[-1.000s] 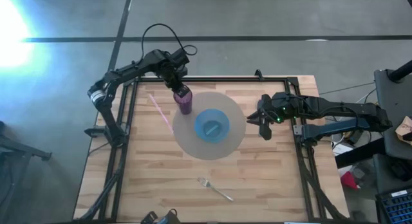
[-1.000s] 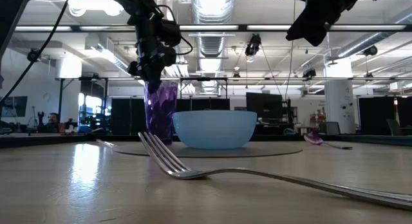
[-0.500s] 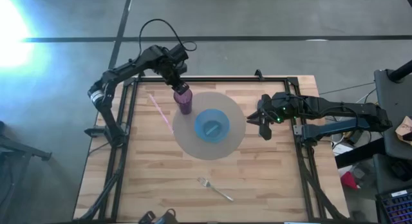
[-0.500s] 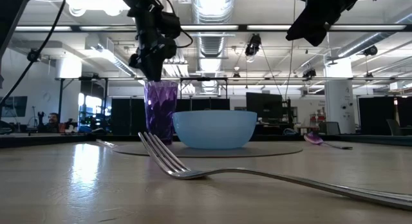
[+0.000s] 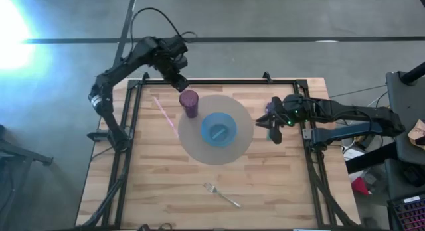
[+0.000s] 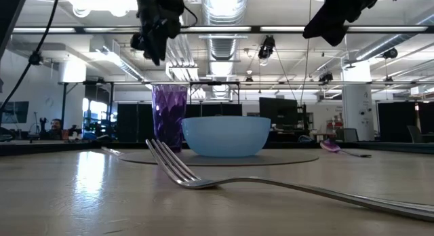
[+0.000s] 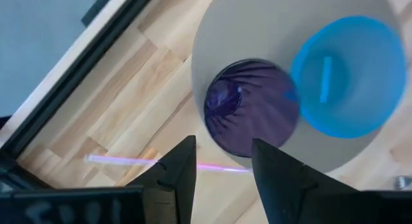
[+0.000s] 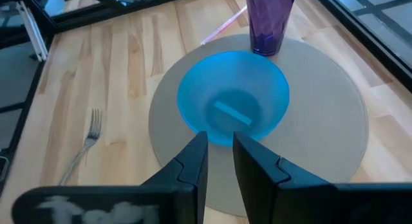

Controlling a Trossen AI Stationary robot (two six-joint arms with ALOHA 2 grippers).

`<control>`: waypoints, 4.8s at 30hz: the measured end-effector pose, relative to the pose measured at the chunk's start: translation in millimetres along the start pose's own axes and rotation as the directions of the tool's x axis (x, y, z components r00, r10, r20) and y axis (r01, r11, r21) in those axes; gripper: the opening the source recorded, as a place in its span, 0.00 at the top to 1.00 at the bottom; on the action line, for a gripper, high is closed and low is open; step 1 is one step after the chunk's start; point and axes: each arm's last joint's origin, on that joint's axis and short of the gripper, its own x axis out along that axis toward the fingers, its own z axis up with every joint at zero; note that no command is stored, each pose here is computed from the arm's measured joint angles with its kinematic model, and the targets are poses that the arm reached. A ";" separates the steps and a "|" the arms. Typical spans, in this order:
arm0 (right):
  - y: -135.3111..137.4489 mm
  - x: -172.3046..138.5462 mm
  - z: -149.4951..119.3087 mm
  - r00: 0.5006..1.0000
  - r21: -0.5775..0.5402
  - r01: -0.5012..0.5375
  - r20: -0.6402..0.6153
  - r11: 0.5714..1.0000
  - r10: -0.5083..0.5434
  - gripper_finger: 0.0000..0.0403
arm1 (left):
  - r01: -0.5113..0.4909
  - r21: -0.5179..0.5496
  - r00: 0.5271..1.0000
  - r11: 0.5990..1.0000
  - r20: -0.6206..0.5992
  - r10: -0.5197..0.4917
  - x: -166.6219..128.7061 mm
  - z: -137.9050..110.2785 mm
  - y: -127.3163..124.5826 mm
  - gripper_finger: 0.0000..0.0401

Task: Pick & Place Utensil
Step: Put the violet spoon into the blue bowl on the gray mat

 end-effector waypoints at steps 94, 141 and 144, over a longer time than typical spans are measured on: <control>-184.3 25.0 -29.0 0.738 0.334 0.610 -0.571 0.719 -0.360 0.57 | 0.369 0.616 0.664 0.696 0.349 -0.661 96.2 -177.6 -145.3 0.65; -186.4 49.1 -101.5 0.778 0.445 0.623 -0.433 0.643 -0.455 0.57 | 0.363 0.624 0.664 0.692 0.348 -0.662 96.2 -177.7 -145.5 0.65; -186.6 49.7 -101.6 0.781 0.460 0.622 -0.424 0.633 -0.459 0.57 | 0.364 0.622 0.664 0.693 0.348 -0.662 96.3 -177.7 -145.5 0.65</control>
